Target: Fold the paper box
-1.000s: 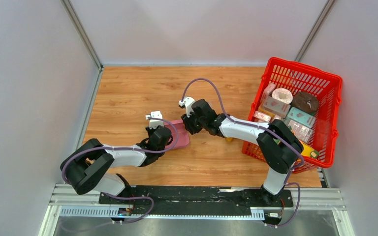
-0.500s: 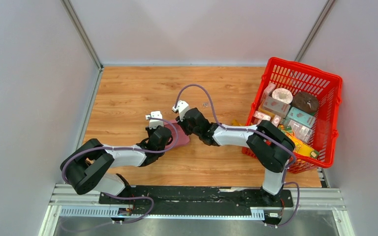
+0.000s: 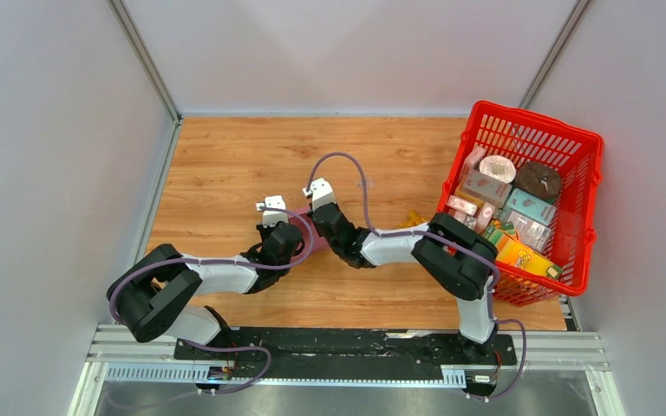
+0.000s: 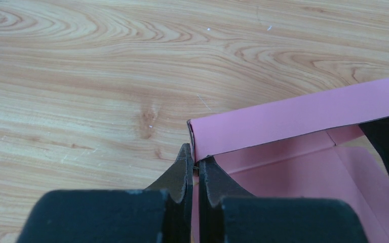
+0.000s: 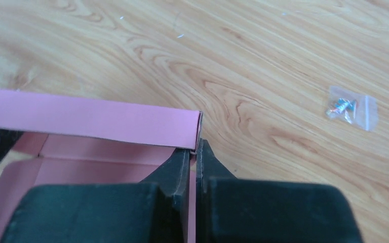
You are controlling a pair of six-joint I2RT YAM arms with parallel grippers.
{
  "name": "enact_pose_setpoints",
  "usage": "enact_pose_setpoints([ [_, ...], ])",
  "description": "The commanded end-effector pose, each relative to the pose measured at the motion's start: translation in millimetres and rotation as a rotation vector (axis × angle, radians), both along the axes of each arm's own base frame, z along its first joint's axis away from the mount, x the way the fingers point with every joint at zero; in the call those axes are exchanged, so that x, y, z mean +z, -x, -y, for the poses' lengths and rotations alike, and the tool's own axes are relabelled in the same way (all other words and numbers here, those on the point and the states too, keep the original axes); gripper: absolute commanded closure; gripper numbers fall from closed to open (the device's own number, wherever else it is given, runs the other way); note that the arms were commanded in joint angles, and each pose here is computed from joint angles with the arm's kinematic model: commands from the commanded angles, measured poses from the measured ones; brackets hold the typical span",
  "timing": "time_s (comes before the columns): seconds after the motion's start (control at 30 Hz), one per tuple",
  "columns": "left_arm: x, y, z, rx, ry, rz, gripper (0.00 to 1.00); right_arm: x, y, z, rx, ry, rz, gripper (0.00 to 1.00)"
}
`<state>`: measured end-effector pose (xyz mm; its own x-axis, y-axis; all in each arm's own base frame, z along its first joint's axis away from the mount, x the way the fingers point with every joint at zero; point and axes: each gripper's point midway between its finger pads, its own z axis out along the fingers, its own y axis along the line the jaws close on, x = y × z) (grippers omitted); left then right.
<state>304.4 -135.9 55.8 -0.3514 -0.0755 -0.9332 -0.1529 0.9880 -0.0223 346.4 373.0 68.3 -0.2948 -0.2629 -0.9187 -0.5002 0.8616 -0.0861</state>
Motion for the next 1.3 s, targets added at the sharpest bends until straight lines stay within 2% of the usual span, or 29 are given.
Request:
enact_pose_setpoints([
  [0.0,-21.8,11.0,7.9,-0.060,0.003,-0.088,1.00,7.7,-2.9,10.6,-0.338,0.007,0.128,1.00],
  [0.23,-26.0,12.3,8.4,-0.044,0.023,-0.098,1.00,-8.2,9.9,9.1,-0.394,-0.024,0.109,1.00],
  [0.4,-28.8,12.7,7.4,-0.036,0.025,-0.104,1.00,1.1,16.7,2.4,-0.296,-0.096,0.066,1.00],
  [0.47,-28.2,13.1,6.4,-0.034,0.022,-0.103,1.00,3.1,22.7,3.1,-0.218,-0.124,0.015,0.85],
  [0.5,-27.5,13.2,6.6,-0.034,0.024,-0.101,1.00,2.3,28.3,-1.6,-0.160,-0.133,-0.019,0.62],
  [0.57,-27.5,13.5,5.7,-0.032,0.022,-0.103,1.00,4.8,32.7,8.6,-0.124,-0.119,-0.053,0.44],
  [0.6,-27.5,13.5,6.0,-0.033,0.019,-0.105,1.00,4.3,36.3,11.6,-0.111,-0.111,-0.074,0.32],
  [0.63,-26.5,12.8,5.9,-0.029,0.022,-0.102,1.00,14.4,36.2,13.1,-0.101,-0.134,-0.090,0.30],
  [0.7,-27.2,13.2,5.5,-0.028,0.017,-0.108,1.00,4.6,49.2,21.4,-0.072,-0.092,-0.183,0.25],
  [0.83,-26.5,13.1,8.3,-0.034,0.010,-0.128,1.00,10.9,67.8,35.8,-0.049,-0.104,-0.294,0.22],
  [0.9,-27.3,17.0,6.3,-0.034,-0.003,-0.160,0.99,5.8,81.6,40.8,-0.028,-0.117,-0.403,0.20],
  [0.93,-22.9,16.0,8.4,-0.035,0.003,-0.162,0.89,9.5,77.8,45.8,-0.032,-0.143,-0.439,0.20],
  [1.0,-17.0,22.1,5.0,-0.025,0.013,-0.184,0.75,9.3,82.2,53.5,-0.052,-0.151,-0.517,0.19],
  [1.03,-12.8,22.9,6.3,-0.030,0.025,-0.188,0.64,8.5,86.8,55.5,-0.028,-0.162,-0.569,0.19],
  [1.13,4.0,30.1,2.8,-0.041,0.046,-0.188,0.55,13.4,97.6,54.4,0.004,-0.201,-0.630,0.18],
  [1.27,18.6,45.0,-4.9,-0.057,0.081,-0.210,0.48,15.8,102.4,52.7,0.009,-0.242,-0.658,0.18],
])
